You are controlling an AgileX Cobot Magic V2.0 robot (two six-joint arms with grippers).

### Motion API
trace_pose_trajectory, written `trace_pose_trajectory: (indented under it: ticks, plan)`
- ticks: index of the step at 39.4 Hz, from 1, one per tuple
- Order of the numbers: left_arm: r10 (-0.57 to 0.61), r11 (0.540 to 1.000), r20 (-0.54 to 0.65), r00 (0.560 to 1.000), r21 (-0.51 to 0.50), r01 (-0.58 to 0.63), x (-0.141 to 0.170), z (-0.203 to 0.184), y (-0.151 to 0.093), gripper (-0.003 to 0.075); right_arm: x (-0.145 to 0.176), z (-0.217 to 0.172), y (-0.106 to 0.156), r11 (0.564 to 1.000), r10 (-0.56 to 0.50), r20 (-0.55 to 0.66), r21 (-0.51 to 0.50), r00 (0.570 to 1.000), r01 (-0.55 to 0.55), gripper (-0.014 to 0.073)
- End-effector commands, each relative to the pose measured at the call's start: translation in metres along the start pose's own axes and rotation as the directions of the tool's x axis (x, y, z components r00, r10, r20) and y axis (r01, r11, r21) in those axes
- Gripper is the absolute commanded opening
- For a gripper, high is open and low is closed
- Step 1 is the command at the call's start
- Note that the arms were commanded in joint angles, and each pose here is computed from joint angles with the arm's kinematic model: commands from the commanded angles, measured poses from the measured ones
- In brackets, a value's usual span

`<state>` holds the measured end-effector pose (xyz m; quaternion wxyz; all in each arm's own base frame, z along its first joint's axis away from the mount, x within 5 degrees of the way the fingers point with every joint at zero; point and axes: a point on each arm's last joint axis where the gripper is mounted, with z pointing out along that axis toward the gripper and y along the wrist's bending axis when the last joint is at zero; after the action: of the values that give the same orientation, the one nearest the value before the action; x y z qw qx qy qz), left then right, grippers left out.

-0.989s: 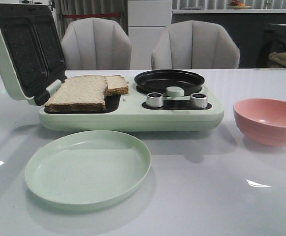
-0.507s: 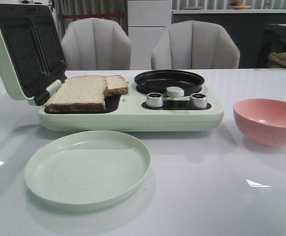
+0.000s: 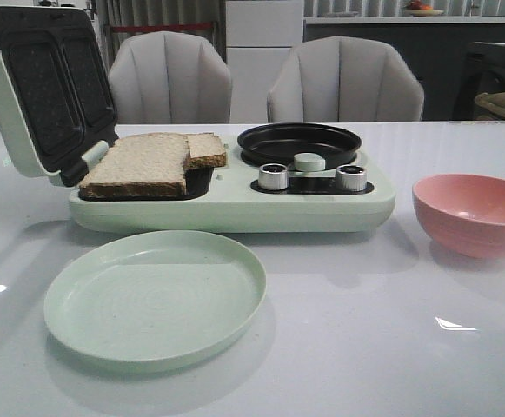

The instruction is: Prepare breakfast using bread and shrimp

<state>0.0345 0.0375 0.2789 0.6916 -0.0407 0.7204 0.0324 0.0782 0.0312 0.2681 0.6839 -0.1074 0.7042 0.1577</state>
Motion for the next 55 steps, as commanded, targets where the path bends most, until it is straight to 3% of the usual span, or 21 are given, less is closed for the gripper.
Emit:
trace_pose_trajectory:
  ticks: [1, 9, 19, 28, 40, 55]
  plan:
    - [0.006, 0.999, 0.062, 0.998, 0.035, -0.008, -0.011, -0.002, -0.002, 0.0605, -0.011, 0.0, -0.003, 0.999, -0.003, 0.09, 0.04, 0.996, 0.0, 0.0538]
    - [0.008, 0.999, 0.072, 0.997, 0.045, -0.011, -0.012, -0.002, -0.003, 0.0605, -0.009, 0.0, -0.003, 0.999, -0.003, 0.076, 0.035, 0.997, 0.0, 0.0538]
    - [0.001, 0.974, 0.198, 0.98, 0.223, -0.046, -0.037, -0.004, -0.021, 0.0604, -0.009, 0.0, -0.003, 0.999, -0.003, 0.076, 0.035, 0.997, 0.0, 0.0538]
    - [-0.029, 0.963, 0.069, 0.997, 0.27, 0.009, -0.064, 0.02, -0.041, 0.0604, -0.009, 0.0, -0.003, 0.999, -0.003, 0.076, 0.035, 0.997, 0.0, 0.0538]
    - [-0.068, 0.967, -0.064, 0.996, 0.242, 0.081, -0.125, 0.065, -0.071, 0.0604, -0.009, 0.0, -0.003, 0.999, -0.003, 0.076, 0.035, 0.997, 0.0, 0.0538]
    - [-0.099, 0.96, -0.198, 0.975, 0.239, 0.146, -0.149, 0.125, -0.112, 0.0604, -0.009, 0.0, -0.003, 0.999, -0.003, 0.076, 0.035, 0.997, 0.0, 0.0538]
